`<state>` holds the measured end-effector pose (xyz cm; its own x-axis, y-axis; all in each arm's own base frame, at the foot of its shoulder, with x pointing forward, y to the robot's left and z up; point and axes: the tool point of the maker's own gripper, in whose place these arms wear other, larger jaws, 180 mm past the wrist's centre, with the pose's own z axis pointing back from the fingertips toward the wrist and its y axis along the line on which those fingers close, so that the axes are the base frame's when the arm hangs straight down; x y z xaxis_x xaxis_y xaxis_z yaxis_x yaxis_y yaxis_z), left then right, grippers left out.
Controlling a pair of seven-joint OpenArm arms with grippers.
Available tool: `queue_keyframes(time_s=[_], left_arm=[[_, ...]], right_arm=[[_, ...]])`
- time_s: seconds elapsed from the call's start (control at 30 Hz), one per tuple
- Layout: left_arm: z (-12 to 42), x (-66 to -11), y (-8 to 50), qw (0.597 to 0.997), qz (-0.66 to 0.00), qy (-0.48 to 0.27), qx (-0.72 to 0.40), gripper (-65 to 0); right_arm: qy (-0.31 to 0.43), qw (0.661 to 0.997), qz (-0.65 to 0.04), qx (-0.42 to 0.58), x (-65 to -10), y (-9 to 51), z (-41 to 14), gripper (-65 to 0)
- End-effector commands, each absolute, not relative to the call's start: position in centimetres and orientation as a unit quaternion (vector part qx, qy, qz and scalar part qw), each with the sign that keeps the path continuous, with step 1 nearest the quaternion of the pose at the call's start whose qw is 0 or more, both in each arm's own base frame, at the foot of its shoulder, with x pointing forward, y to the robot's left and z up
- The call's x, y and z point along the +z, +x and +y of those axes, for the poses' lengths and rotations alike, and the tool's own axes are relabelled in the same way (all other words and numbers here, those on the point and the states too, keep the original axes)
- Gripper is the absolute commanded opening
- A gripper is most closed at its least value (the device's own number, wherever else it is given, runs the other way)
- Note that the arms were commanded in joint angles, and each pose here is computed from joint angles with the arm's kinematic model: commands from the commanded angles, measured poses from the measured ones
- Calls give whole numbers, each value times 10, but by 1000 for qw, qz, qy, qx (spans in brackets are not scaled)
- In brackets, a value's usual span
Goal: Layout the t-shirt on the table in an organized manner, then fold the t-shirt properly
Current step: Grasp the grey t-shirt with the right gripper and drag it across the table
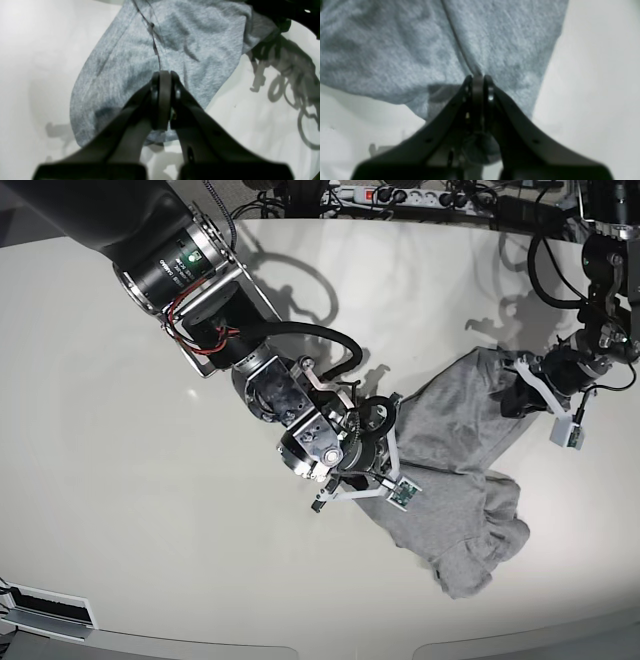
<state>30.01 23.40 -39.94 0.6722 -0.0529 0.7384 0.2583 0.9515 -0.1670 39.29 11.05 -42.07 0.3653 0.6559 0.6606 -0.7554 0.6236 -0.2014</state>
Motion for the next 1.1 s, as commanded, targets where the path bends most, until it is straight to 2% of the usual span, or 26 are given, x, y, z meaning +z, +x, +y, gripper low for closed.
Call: queue_keyframes(time_s=[0.0,0.07,0.2,0.4,0.53,0.83,1.0,1.03,1.07], left_arm=[[238,-384,311,894,-420,-129,-90,-650],[237,-384,311,894,-420,-130,-90,-650],[238,-384,311,894,-420,-129,-90,-650],[238,-384,311,894,-420,-126,-92,-650],[238,-384,311,894,-419,-126,-92,-650],[238,-382,313,892,-425,-127,-91,-650],[238,-382,314,892,-425,-127,-92,-650],[238,-382,314,892,-425,-126,-92,-650],[238,-381,314,892,-425,-127,-92,-650]], right_arm=[[67,810,-408,417,-386,413,121,-650],[59,808,-426,402,-368,418,122,-650],[73,784,-486,379,-317,419,132,-650],[77,763,-531,361,-269,404,111,-650],[58,775,-534,334,-265,399,80,-650],[-11,858,-489,154,-301,409,-30,-650],[-13,886,-436,159,-330,392,-52,-650],[-13,887,-433,158,-333,390,-54,-606],[-11,888,-432,156,-335,389,-56,-522]])
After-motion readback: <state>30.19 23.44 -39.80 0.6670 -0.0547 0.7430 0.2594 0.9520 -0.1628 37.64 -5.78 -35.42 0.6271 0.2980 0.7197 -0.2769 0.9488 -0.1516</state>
